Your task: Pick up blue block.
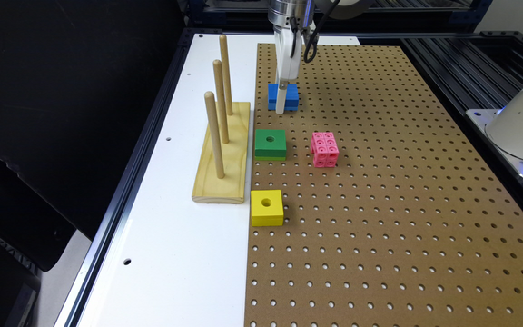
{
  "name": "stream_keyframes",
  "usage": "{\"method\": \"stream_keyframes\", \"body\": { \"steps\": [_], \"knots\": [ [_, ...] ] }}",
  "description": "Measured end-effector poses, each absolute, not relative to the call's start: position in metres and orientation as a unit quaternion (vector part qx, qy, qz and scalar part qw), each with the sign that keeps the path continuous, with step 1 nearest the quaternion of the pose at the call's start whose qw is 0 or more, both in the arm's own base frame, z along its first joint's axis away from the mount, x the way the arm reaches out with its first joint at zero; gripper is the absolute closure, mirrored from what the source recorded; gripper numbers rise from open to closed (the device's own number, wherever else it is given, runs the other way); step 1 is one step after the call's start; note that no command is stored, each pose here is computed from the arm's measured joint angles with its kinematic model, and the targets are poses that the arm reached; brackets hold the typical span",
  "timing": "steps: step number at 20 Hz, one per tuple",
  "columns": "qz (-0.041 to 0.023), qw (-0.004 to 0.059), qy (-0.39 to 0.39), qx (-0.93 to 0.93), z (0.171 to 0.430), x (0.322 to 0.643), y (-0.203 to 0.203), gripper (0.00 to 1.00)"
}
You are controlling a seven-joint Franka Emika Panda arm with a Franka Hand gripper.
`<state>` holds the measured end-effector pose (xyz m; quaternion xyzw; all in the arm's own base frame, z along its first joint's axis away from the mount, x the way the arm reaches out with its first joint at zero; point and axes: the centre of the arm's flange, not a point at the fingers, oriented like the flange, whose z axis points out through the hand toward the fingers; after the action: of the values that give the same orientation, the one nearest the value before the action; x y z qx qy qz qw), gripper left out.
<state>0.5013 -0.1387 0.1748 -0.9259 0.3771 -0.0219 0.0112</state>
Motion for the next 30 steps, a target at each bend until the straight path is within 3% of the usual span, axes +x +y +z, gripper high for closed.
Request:
{"method": "stream_keyframes", "body": {
  "steps": [7,13,30],
  "knots": [
    [-0.0218,0.0109,0.377,-0.926,0.18,0.502,-0.139,1.0],
    [-0.0165,0.0086,0.377,-0.926,0.205,0.502,-0.14,1.0],
    [-0.0177,0.0038,0.376,-0.926,0.283,0.499,-0.14,1.0]
  ]
}}
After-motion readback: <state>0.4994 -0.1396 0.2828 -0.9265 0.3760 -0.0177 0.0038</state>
